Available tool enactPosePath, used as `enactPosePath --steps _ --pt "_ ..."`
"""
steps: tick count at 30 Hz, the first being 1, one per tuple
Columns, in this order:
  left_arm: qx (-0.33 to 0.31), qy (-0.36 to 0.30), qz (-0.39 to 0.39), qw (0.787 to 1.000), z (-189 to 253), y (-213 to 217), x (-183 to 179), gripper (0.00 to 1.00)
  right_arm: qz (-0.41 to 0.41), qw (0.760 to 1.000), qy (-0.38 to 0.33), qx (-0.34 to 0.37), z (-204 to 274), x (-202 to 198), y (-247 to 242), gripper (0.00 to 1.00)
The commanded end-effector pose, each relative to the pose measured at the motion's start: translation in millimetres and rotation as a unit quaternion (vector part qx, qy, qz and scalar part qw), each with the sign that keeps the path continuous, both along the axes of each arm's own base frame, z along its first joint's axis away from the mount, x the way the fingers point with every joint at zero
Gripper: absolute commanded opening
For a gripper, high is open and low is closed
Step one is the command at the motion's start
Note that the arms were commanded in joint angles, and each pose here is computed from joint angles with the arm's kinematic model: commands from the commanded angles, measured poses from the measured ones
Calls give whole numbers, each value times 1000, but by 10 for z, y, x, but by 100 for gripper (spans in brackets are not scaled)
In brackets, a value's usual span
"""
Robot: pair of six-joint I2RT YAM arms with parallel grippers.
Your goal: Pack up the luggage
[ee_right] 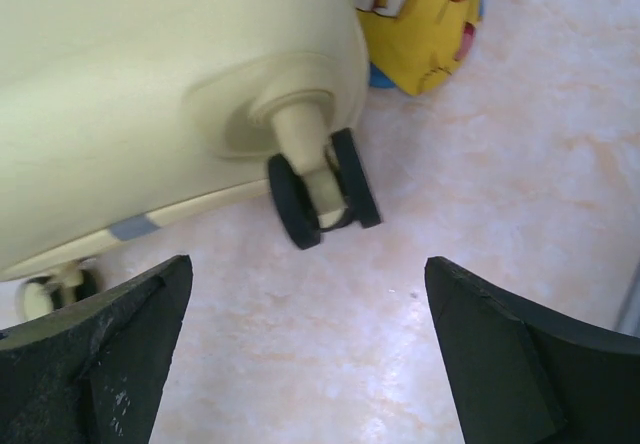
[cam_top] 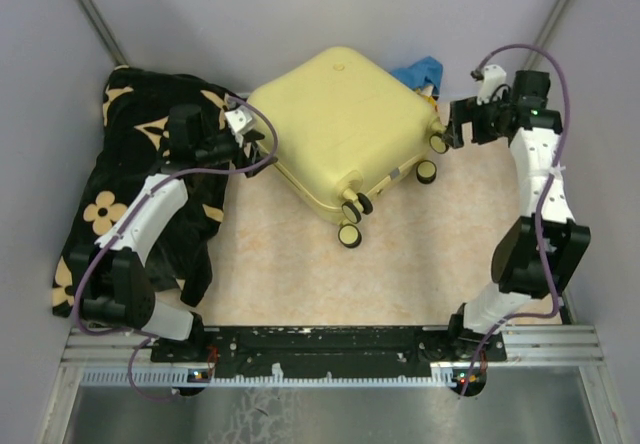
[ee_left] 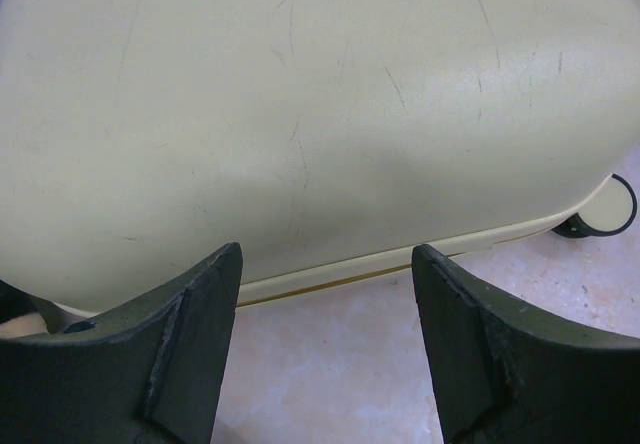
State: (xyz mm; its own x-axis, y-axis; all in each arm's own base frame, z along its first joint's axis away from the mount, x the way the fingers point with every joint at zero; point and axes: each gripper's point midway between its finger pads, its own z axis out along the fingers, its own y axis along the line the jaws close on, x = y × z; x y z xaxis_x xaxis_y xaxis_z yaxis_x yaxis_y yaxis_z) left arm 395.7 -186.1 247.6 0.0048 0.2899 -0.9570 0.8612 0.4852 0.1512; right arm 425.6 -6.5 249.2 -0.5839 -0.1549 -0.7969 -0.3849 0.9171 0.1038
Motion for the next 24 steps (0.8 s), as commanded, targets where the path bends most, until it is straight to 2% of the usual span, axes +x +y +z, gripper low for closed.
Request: enactPosePath --steps 1,3,7,9,17,21,24 --pt "-10 -11 1 1000 87 -19 -20 75 51 987 46 144 164 -348 545 99" --pt "-10 -10 1 1000 86 -20 -14 75 62 978 86 177 23 -469 785 87" --pt "-11 -12 1 1000 100 -18 -28 75 93 977 106 162 -289 -746 1169 62" --pt "-9 -12 3 1000 95 -9 -44 74 109 974 115 160 -414 -856 1342 54" --pt "-8 -1 3 1000 17 5 -124 74 138 971 133 144 -698 -962 1900 45" --pt "-5 1 5 1000 -20 20 -162 74 124 973 138 139 -749 -949 1938 45" --pt "-4 1 6 1000 -34 29 -188 74 102 977 142 121 -850 -895 1866 49"
